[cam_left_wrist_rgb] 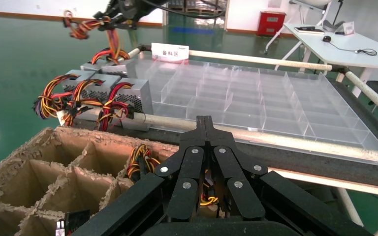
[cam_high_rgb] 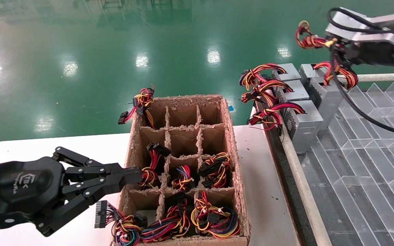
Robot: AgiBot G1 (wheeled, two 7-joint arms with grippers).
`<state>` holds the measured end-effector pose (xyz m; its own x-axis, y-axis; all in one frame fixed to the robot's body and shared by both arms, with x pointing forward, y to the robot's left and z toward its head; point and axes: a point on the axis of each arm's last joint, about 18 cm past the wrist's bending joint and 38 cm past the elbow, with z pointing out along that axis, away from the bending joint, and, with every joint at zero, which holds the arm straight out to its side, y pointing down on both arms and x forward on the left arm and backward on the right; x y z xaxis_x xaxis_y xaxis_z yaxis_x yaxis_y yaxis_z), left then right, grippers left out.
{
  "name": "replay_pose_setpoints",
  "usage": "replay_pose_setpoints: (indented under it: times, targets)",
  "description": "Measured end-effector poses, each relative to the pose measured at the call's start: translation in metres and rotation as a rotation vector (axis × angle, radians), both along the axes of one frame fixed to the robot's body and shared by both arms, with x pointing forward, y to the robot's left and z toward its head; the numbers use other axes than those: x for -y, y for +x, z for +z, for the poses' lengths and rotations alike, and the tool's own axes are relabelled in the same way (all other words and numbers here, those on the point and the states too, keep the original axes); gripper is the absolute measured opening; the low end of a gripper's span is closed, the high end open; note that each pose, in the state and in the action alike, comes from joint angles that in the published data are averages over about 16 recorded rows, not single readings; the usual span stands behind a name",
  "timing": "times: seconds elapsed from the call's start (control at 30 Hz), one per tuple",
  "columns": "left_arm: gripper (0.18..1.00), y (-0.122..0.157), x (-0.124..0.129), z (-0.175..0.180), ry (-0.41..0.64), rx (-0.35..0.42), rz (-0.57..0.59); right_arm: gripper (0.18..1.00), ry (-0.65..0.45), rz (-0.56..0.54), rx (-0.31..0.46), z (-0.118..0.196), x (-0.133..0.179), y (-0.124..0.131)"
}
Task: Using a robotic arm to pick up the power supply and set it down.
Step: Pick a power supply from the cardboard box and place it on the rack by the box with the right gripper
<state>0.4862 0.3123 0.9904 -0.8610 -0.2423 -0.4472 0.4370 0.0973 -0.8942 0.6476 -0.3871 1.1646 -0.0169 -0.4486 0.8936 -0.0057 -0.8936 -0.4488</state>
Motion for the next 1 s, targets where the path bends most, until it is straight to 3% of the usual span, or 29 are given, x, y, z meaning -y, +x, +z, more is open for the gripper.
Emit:
replay_pose_setpoints:
  times: [0.43,1.0]
  targets:
    - [0.191,0.0,0.0,0.0,0.0,0.0,0.0,0.217,0.085,0.047,-0.02,-0.018,-0.022,0.036]
    - [0.191,0.0,0.0,0.0,0.0,0.0,0.0,0.246,0.104,0.084,-0.059,-0.021,-0.027,0.036]
